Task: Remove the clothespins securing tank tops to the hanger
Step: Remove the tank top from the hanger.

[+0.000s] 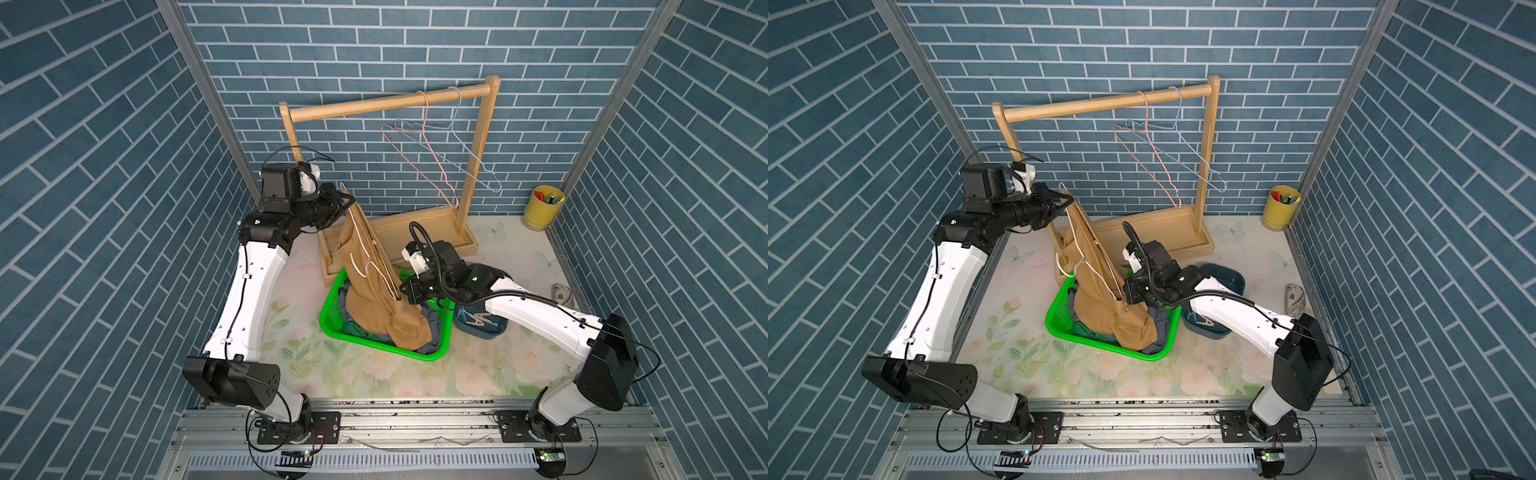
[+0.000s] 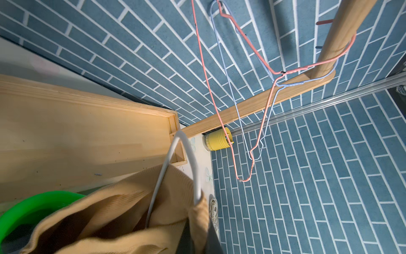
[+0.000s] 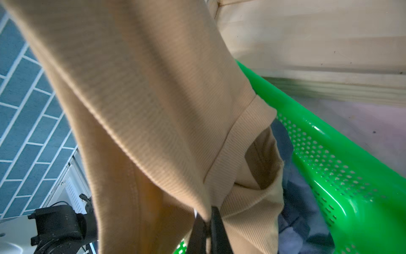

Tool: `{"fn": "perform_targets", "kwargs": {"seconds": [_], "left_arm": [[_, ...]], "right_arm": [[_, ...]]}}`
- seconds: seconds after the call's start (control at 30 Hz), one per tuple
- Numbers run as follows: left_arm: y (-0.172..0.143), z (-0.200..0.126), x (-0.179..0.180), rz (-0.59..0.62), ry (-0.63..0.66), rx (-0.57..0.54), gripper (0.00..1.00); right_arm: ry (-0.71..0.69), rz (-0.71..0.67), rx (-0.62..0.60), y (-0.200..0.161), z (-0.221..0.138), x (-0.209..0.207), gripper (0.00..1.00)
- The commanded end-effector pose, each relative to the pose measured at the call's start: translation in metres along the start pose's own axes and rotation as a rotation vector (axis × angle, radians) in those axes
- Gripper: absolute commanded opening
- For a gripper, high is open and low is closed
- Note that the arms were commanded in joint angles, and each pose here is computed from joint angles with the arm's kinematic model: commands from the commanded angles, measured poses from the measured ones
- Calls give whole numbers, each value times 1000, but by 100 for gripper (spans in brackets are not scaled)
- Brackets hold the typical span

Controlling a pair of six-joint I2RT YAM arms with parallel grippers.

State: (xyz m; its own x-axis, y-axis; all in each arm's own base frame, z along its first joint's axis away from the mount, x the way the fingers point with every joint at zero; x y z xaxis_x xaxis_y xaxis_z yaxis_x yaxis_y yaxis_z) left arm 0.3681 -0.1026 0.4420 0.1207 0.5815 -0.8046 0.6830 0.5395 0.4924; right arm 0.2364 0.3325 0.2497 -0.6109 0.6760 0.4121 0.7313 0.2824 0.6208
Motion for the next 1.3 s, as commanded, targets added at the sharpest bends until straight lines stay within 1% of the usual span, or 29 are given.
{"fn": "perform_targets", "kwargs": {"seconds": [0.0, 0.13, 0.23, 0.3, 0.5, 0.6, 0.7, 0.8, 0.87, 0.93, 1.03, 1.1, 1.13, 1.2, 1.27], "left_arm": [[13, -11, -18, 93, -33, -85, 0], [19, -14, -26, 103, -59, -120, 0], [22, -13, -29, 88, -76, -132, 0], [24, -11, -31, 78, -88, -127, 0], [26, -6, -34, 27, -119, -82, 0], [25, -10, -31, -9, -67, -37, 0], [20, -12, -28, -54, -44, 21, 0], [15, -10, -22, -121, -64, 65, 0], [10, -11, -20, -149, -76, 92, 0], [5, -10, -16, -166, -78, 129, 0], [-7, -7, -10, -190, -82, 192, 0], [-17, -5, 1, -200, -55, 227, 0], [-21, -3, 8, -204, -28, 239, 0], [-32, 2, 24, -221, 8, 269, 0], [-41, 7, 36, -245, 21, 291, 0]], "right_arm": [[4, 8, -1, -11, -7, 8, 0], [-15, 7, -2, -24, -3, 6, 0], [-24, -29, -17, -36, 0, 9, 0], [-66, -58, -37, -46, 3, 8, 0], [-100, -80, -95, -68, 12, -9, 0], [-110, -97, -117, -70, 14, -14, 0], [-95, -115, -168, -68, 17, -17, 0], [-41, -155, -258, -67, 22, -15, 0], [-12, -169, -295, -67, 27, -17, 0], [-7, -169, -287, -63, 32, -22, 0], [-21, -168, -241, -56, 40, -29, 0], [-35, -149, -194, -51, 44, -35, 0], [-48, -148, -178, -49, 45, -36, 5], [-73, -149, -132, -49, 43, -37, 26], [-87, -146, -101, -52, 33, -35, 43]]}}
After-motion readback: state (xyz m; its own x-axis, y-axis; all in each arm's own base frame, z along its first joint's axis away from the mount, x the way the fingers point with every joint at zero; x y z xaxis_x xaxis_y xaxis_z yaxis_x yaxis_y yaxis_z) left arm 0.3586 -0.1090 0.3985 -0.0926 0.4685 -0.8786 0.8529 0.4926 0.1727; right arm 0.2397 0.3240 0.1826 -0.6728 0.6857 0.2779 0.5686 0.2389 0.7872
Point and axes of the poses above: each gripper's point midway between its finger pads, its own z axis out along the fingers, its own x axis along the line the jaws close on, y = z × x, the point moved 6 cm from there along -z, back along the fingers
